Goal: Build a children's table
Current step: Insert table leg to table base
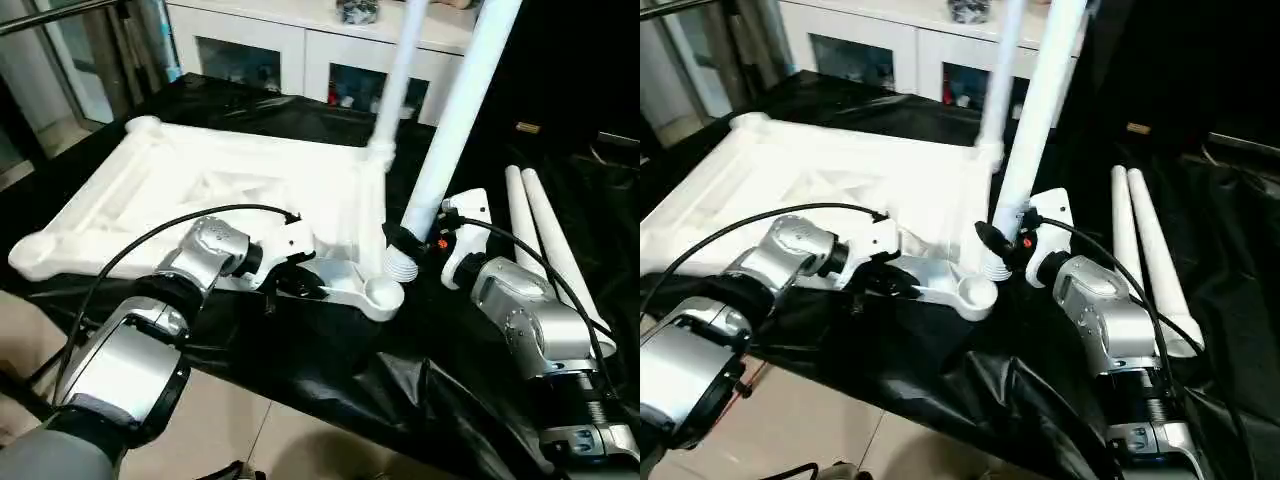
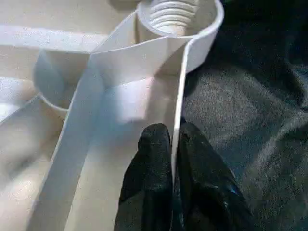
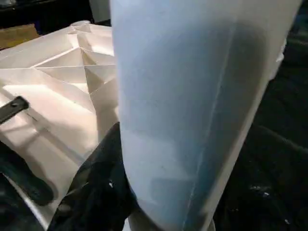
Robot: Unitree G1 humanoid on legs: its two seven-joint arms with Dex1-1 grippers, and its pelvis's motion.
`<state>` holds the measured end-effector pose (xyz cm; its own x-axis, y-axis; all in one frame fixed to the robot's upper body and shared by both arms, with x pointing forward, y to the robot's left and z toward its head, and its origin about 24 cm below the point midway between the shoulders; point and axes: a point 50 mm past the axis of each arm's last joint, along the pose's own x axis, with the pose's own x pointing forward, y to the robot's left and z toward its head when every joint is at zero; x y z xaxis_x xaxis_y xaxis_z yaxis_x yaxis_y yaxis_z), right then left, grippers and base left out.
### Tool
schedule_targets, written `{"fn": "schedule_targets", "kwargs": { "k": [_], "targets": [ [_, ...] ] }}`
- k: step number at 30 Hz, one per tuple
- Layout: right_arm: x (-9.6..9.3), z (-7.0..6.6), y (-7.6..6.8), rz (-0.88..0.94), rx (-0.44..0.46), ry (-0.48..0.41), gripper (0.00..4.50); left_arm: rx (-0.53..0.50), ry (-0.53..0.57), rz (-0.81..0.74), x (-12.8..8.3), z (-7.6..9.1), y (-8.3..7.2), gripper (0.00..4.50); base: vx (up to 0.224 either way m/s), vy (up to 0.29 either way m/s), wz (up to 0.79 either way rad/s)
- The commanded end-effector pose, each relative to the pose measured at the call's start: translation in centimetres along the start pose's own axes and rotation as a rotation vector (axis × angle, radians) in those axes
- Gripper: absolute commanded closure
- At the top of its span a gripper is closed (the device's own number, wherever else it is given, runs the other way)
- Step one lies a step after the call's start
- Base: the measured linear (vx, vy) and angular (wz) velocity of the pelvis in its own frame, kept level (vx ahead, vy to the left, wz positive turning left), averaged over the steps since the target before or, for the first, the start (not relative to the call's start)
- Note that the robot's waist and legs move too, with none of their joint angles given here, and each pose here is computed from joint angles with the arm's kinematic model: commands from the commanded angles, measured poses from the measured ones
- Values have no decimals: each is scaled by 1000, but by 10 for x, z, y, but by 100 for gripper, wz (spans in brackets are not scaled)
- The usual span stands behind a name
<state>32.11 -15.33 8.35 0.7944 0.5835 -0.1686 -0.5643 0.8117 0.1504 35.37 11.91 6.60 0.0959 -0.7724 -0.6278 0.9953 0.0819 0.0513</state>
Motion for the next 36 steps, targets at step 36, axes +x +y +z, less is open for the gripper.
{"fn": "schedule_targets", "kwargs": {
  "k": [36],
  "targets": [
    [7, -7, -1, 101, 51, 87, 262, -165, -83, 104, 20, -11, -33, 450, 0, 0, 0]
  ]
}}
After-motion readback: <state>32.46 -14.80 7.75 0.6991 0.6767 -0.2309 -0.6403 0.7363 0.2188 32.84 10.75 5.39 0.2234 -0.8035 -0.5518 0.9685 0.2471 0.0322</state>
